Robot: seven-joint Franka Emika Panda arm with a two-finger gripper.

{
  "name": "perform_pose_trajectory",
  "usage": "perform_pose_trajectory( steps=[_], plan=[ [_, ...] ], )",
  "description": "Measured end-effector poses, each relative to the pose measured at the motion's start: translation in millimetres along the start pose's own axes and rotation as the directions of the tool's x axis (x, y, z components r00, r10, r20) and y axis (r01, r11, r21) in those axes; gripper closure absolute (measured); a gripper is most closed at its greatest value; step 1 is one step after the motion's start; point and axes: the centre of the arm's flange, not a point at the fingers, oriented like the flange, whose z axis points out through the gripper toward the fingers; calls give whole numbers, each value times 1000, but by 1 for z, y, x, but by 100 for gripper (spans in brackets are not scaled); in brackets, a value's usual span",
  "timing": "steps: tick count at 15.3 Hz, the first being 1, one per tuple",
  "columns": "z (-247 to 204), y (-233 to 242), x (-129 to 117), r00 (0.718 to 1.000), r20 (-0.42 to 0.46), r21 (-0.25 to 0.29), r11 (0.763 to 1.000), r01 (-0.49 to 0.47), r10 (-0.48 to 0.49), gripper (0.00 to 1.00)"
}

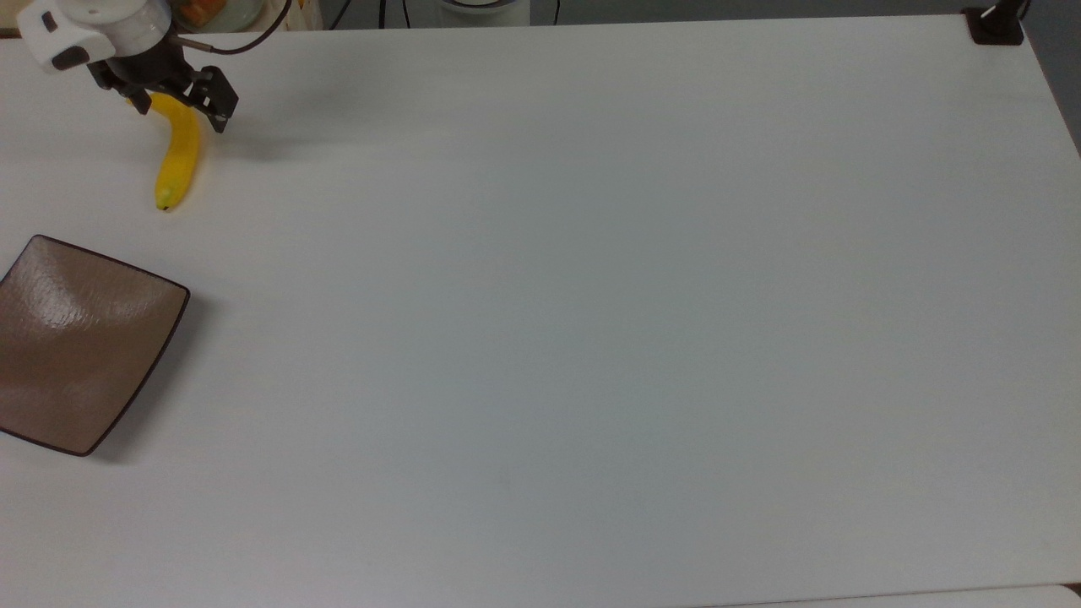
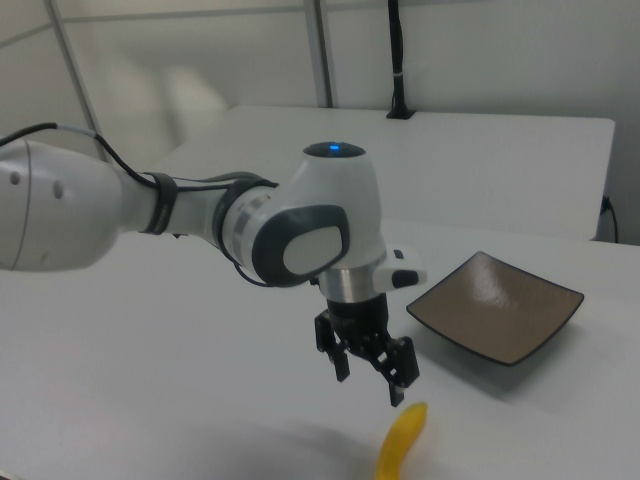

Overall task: Bananas placed on a ceramic plate
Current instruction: 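Close the gripper on the banana's middle and lift it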

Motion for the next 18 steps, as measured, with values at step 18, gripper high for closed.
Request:
perform_pose_trajectory(
  steps=[18],
  plan=[
    [94, 39, 1, 993, 78, 31, 996, 81, -83, 2]
  ],
)
